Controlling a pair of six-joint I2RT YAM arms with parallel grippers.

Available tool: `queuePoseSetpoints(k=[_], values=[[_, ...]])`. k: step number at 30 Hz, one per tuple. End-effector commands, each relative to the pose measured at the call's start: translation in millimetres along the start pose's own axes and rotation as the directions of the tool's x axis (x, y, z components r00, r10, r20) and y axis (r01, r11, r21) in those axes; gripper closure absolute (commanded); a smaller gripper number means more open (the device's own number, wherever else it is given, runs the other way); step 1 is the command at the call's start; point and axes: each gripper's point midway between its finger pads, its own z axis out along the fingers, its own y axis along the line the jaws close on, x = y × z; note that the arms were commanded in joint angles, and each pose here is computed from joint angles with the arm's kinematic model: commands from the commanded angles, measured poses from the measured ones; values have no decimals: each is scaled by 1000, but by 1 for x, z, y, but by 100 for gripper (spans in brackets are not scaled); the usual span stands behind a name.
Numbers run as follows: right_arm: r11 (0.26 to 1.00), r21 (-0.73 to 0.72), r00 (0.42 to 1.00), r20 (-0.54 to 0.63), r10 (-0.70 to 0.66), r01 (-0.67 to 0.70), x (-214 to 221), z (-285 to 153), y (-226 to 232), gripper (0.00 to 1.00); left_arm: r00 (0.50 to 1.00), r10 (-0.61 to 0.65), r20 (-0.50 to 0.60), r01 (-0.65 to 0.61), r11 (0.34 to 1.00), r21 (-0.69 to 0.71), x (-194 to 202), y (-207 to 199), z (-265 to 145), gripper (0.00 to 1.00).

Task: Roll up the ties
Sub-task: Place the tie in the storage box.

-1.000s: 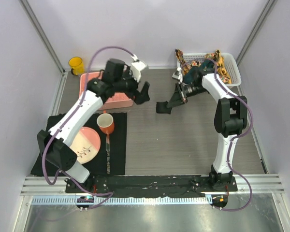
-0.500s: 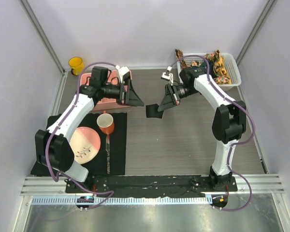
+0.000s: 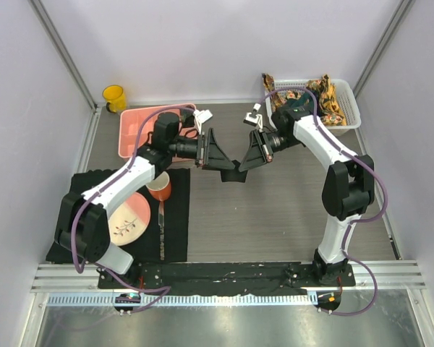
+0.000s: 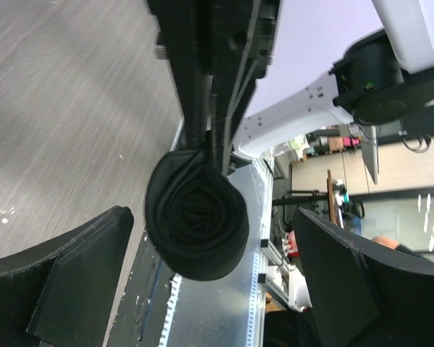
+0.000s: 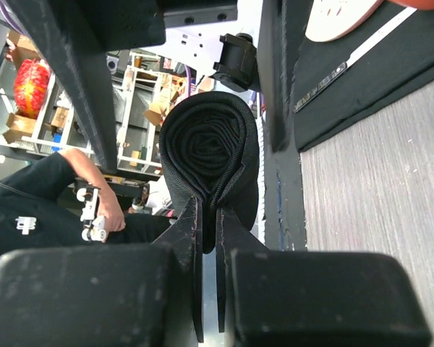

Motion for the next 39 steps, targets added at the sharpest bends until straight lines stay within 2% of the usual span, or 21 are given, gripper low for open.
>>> queuePoseSetpoints(k=[1, 10, 14, 16, 17, 18, 19, 20, 21, 22, 24, 25, 26, 27, 28, 29, 30, 31, 33, 35, 39], values=[[999, -30, 998, 41, -44, 45, -6, -6, 25, 99, 998, 53, 27, -56, 993, 105, -6, -28, -1, 2], [1000, -21, 998, 65, -19, 20, -17, -14, 23, 99, 998, 49, 35, -51, 998, 43, -13, -25, 13, 4], [999, 52, 998, 66, 13, -17, -21, -19, 21, 99, 996, 63, 60, -64, 998, 19, -28, -21, 12, 6], [992, 123, 997, 77, 32, -41, -18, -25, 8, 99, 986, 138, 97, -137, 990, -12, -48, -22, -1, 5], [983, 158, 992, 98, 83, -98, -17, -27, 12, 99, 983, 151, 104, -147, 988, -44, -57, -16, -9, 4], [970, 183, 982, 130, 139, -161, -12, -34, 2, 99, 984, 117, 135, -102, 988, -116, -70, 0, -29, 2], [969, 205, 980, 168, 107, -141, -20, -42, -4, 99, 970, 174, 169, -152, 979, -137, -92, -10, -44, 0], [968, 217, 976, 203, 85, -129, -24, -48, 3, 99, 959, 219, 180, -187, 966, -179, -104, -1, -56, 0], [947, 193, 941, 272, 199, -256, -29, -58, 2, 99, 956, 203, 213, -153, 961, -231, -116, 9, -78, 0], [967, 195, 948, 302, 97, -161, -47, -62, 6, 99, 944, 241, 224, -188, 954, -234, -125, 2, -87, 0], [977, 119, 939, 317, 131, -177, -59, -62, 28, 99, 929, 286, 233, -233, 945, -229, -131, -2, -98, 0], [989, 121, 949, 313, 38, -80, -70, -59, 37, 99, 937, 263, 231, -217, 954, -208, -127, 2, -96, 0], [992, 112, 951, 309, 14, -51, -74, -55, 42, 99, 951, 213, 222, -179, 970, -164, -121, -3, -88, 0], [990, 77, 944, 318, 91, -121, -73, -50, 49, 99, 962, 188, 199, -162, 977, -139, -111, 0, -79, 0], [997, 76, 948, 319, -14, -11, -82, -46, 58, 99, 966, 181, 183, -159, 979, -129, -104, -2, -69, 0], [998, 62, 945, 325, -17, -4, -84, -44, 60, 99, 970, 189, 151, -174, 979, -108, -93, -10, -52, 0], [998, 41, 941, 336, 31, -47, -80, -42, 55, 99, 973, 167, 157, -152, 983, -103, -86, -9, -43, 0], [999, 13, 937, 347, 28, -35, -84, -41, 65, 99, 973, 150, 176, -138, 987, -76, -83, -20, -37, 0], [997, -28, 932, 353, 78, -73, -81, -36, 62, 99, 978, 92, 187, -97, 995, 23, -70, -36, -16, 0], [996, -73, 936, 345, 65, -43, -79, -30, 77, 99, 979, 119, 163, -128, 991, 46, -53, -50, -4, 0], [997, -72, 950, 310, 37, -15, -74, -16, 81, 99, 984, 83, 155, -98, 991, 93, -43, -59, 2, 0]])
